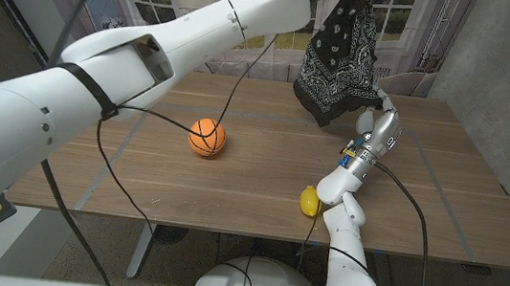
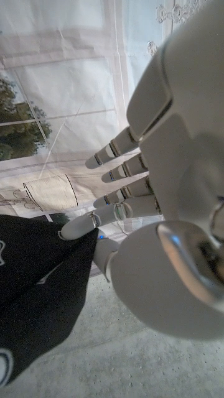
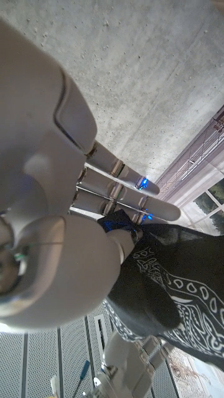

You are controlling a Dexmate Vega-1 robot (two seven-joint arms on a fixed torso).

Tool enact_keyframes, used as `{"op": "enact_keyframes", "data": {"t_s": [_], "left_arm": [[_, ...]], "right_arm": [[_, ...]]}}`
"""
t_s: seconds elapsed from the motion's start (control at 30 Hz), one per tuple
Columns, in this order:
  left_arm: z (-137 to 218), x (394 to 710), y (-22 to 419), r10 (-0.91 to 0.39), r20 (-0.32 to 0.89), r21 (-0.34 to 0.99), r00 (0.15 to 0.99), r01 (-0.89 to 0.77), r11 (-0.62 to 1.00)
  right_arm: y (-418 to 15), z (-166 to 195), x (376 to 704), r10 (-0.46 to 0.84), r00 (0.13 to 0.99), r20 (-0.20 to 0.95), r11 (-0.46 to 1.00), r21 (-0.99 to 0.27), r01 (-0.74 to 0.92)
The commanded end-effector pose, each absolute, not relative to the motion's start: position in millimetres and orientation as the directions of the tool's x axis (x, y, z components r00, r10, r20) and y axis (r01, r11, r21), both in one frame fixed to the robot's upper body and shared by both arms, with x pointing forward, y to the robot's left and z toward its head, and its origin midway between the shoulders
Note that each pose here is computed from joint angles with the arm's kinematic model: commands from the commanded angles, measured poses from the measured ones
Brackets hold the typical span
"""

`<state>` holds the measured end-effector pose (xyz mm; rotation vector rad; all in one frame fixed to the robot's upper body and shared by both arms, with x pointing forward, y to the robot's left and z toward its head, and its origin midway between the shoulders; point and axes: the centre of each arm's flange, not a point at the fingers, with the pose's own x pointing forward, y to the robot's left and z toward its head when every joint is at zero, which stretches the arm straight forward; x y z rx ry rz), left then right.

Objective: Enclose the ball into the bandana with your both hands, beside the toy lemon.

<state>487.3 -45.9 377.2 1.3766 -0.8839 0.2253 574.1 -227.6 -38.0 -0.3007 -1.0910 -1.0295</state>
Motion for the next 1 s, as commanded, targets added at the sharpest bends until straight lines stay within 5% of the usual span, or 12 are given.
{"op": "enact_keyframes", "data": {"t_s": [0.03, 0.57, 1.0], "left_arm": [[359.0, 506.0, -29.6, -0.262, 0.725, 0.666, 0.637, -0.745, 0.032], [324.9, 530.5, 6.4, -0.176, 0.788, 0.575, 0.589, -0.808, -0.128], [291.6, 556.5, 64.0, -0.099, 0.727, 0.684, 0.679, -0.728, 0.036]], "right_arm": [[-245.0, -43.9, 561.3, -0.562, 0.04, 0.826, 0.484, 0.289, 0.826], [-251.9, -32.0, 554.0, -0.563, -0.005, 0.826, 0.482, 0.333, 0.81], [-228.8, 23.0, 544.8, -0.35, -0.059, 0.935, 0.518, 0.245, 0.82]]}}
